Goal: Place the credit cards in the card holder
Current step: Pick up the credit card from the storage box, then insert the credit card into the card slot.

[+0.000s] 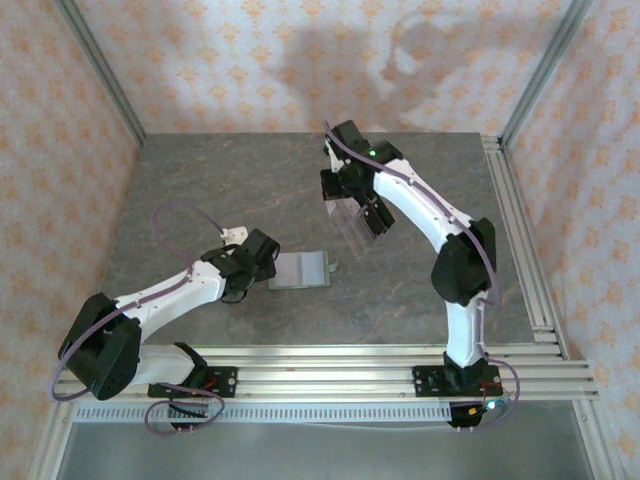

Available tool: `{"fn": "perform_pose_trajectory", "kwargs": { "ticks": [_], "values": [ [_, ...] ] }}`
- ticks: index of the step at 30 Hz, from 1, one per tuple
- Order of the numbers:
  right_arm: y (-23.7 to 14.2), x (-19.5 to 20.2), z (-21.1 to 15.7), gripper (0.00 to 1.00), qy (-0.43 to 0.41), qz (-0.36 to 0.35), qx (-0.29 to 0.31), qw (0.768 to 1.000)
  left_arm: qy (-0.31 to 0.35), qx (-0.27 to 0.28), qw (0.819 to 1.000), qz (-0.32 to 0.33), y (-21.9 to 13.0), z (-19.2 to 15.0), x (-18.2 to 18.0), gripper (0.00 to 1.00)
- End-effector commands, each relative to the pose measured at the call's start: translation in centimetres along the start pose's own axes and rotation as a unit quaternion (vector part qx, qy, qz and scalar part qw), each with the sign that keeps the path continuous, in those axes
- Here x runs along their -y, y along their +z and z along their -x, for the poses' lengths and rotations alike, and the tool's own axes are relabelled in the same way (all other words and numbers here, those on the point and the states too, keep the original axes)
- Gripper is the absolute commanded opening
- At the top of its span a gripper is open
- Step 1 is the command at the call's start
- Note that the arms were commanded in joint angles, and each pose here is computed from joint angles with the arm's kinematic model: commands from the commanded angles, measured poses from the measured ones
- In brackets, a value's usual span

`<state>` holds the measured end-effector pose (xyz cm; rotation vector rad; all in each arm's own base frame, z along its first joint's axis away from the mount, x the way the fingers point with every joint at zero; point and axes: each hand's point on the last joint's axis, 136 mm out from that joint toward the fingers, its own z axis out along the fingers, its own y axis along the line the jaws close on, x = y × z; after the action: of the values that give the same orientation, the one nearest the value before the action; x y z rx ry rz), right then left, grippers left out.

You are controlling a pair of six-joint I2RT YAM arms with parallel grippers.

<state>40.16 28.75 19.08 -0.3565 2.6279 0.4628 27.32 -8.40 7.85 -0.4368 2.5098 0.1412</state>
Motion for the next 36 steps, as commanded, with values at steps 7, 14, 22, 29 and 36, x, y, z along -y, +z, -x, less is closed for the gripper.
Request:
{"fn": "perform_pose_trajectory", "kwargs": {
  "ticks": [7, 14, 22, 29, 36],
  "values": [
    [0.1, -3.6, -5.2, 0.0, 0.137, 0.191, 0.062, 0.97, 0.018, -0.02, 0.998, -0.061, 1.1, -0.4, 3.1, 1.0],
    [2.0, -5.3, -9.6, 0.0, 0.167, 0.244, 0.063, 0.953, 0.028, -0.036, 0.996, -0.079, 2.0, -1.5, 4.0, 1.0],
    [5.0, -5.1, -12.0, 0.0, 0.178, 0.233, 0.037, 0.955, 0.043, -0.05, 0.996, -0.065, 3.3, -2.6, 4.2, 1.0],
    [6.9, -3.4, -14.1, 0.0, 0.184, 0.199, 0.017, 0.962, 0.051, -0.051, 0.996, -0.057, 3.9, -2.7, 4.4, 1.0],
    [7.9, -1.7, -15.8, 0.0, 0.196, 0.176, 0.006, 0.965, 0.055, -0.056, 0.996, -0.031, 4.3, -3.2, 3.4, 1.0]
  ]
}}
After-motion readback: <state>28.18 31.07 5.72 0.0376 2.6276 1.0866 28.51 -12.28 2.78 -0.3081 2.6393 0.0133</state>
